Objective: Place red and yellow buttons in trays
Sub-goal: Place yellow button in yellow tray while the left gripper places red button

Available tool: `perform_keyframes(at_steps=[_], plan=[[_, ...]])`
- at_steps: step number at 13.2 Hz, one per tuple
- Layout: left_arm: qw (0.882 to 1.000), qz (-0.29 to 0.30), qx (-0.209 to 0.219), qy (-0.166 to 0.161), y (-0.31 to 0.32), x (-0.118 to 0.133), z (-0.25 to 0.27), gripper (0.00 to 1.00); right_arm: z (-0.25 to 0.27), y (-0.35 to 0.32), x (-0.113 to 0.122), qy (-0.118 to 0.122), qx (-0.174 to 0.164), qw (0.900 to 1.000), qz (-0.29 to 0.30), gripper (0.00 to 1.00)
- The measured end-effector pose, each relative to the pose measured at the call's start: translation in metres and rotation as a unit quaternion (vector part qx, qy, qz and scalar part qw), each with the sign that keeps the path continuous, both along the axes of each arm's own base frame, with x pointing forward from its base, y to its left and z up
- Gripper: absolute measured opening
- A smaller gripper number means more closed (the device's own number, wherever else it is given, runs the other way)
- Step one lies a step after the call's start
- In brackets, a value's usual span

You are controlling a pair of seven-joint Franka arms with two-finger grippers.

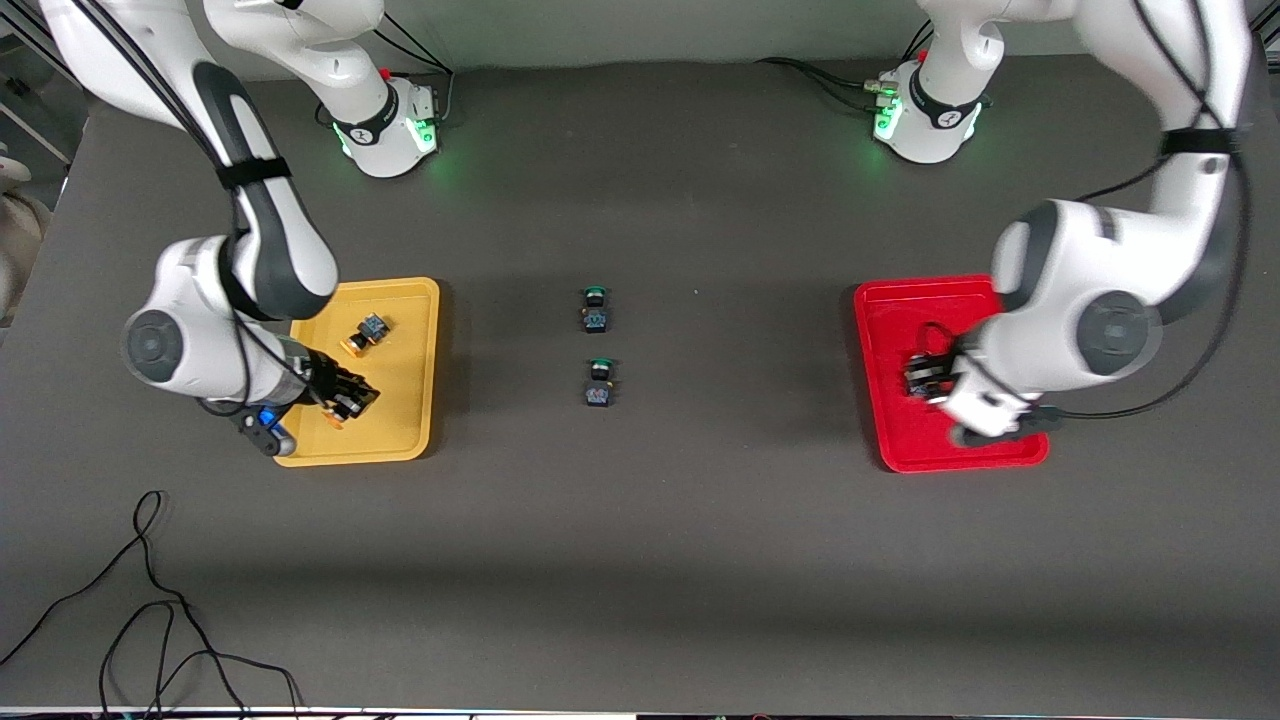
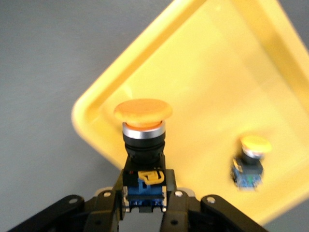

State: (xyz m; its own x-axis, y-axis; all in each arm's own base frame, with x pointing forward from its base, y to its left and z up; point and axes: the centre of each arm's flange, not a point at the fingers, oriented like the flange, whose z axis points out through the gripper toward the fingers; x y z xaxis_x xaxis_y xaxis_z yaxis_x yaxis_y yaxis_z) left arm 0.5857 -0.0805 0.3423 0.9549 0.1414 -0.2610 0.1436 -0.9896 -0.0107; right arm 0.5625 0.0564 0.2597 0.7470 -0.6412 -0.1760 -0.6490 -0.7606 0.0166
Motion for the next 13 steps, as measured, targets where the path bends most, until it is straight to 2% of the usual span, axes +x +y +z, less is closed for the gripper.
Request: perform_keyframes(at_steps=[1,3,5,8,9,11,13], plan=[[1.000,-0.022,0.001,0.006,0.031,-0.005,-0.016,0.33,-0.022,-0.002,-0.012,-0.003,-0.003,1.000,0.002,0.33],[0.998,-0.057,-0.006,-0.006,0.073,-0.019,-0.056,0.33,-0.043,-0.004,-0.023,0.000,-0.007,1.000,0.009,0.33],[0.997,-0.075,-0.001,-0.034,0.092,-0.041,-0.104,0.33,-0.043,-0.017,-0.021,-0.005,-0.007,1.000,0.023,0.33],[0.995,-0.090,0.000,-0.041,0.092,-0.061,-0.146,0.33,-0.048,-0.034,-0.019,-0.014,-0.009,1.000,0.025,0.33],[0.994,-0.097,-0.001,-0.041,0.090,-0.061,-0.147,0.40,-0.052,-0.034,-0.017,-0.018,-0.011,0.999,0.024,0.33],[0.993,-0.106,-0.002,-0.042,0.090,-0.057,-0.142,0.63,-0.061,-0.032,-0.014,-0.020,-0.012,0.999,0.025,0.33],[0.994,-0.107,0.000,-0.029,0.092,-0.047,-0.118,0.88,-0.064,-0.032,-0.012,-0.019,-0.012,0.999,0.025,0.33]])
